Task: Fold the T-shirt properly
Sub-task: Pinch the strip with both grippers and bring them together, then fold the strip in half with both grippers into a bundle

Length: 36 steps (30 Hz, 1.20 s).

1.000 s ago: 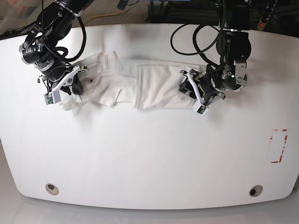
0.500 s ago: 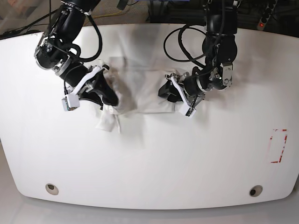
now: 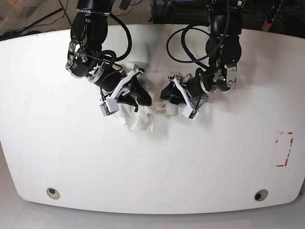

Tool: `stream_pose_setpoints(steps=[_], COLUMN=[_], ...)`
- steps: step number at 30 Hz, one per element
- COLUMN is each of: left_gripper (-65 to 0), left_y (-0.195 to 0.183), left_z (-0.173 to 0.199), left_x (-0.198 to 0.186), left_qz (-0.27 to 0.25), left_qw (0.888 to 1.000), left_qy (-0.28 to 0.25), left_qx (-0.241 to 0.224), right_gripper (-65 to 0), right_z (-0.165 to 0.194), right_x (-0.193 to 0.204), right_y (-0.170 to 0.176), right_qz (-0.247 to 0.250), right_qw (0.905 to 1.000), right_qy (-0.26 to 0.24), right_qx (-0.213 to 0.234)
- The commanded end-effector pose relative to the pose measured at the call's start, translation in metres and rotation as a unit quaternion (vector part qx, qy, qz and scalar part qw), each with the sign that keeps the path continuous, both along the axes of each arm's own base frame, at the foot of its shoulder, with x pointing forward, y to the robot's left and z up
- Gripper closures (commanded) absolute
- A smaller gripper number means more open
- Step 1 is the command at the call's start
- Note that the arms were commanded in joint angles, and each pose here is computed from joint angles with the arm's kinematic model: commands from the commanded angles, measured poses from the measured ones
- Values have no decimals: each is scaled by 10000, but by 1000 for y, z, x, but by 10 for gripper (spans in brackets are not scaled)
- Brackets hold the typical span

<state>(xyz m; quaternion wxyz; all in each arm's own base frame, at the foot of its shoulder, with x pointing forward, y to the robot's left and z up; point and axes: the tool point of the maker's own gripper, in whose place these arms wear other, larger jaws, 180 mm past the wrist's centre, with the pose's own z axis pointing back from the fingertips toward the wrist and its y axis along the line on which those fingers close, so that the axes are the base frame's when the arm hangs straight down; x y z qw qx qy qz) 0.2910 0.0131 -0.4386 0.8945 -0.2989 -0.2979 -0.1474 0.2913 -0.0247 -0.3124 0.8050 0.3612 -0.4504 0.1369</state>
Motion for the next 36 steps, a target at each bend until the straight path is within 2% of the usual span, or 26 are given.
stream_pose_setpoints(steps=[1, 2, 6, 10, 14, 17, 23, 27, 30, 36], left_gripper=[-244, -244, -244, -244, -244, -244, -244, -244, -244, -244], left_y=[26, 26, 23, 11, 1, -4, 17, 46, 69, 114], left_z=[-50, -49, -47, -33, -20, -7, 41, 63, 64, 66], left_x=[-51, -51, -49, -39, -29, -21, -6, -6, -11, -18], left_qz=[-429, -420, -395, -175, 38, 153, 183, 76, -15, 19], left_qw=[9867, 9868, 9885, 9952, 9973, 9972, 9977, 9978, 9982, 9982], left_qy=[1096, 1097, 1053, 874, 713, 561, -168, -543, -588, -544], left_qx=[1120, 1112, 1009, 404, -147, -467, -628, -382, -106, 261], right_gripper=[-30, -44, -174, -349, -453, -458, -458, -458, -458, -458], right_z=[6, 4, -11, -13, -1, 7, 25, 31, 26, 2], right_x=[8, 12, 17, 18, 13, 8, -4, -9, -10, -26], right_y=[-2, -3, -6, 4, 24, 36, 46, 32, 15, 11], right_qz=[-73, -91, -121, 32, 342, 545, 693, 497, 299, 434], right_qw=[9998, 9997, 9992, 9987, 9973, 9948, 9922, 9918, 9926, 9931], right_qy=[-191, -194, -61, -110, -340, -516, -779, -877, -786, -435], right_qx=[-31, -135, -388, -488, -552, -687, -690, -786, -874, -994])
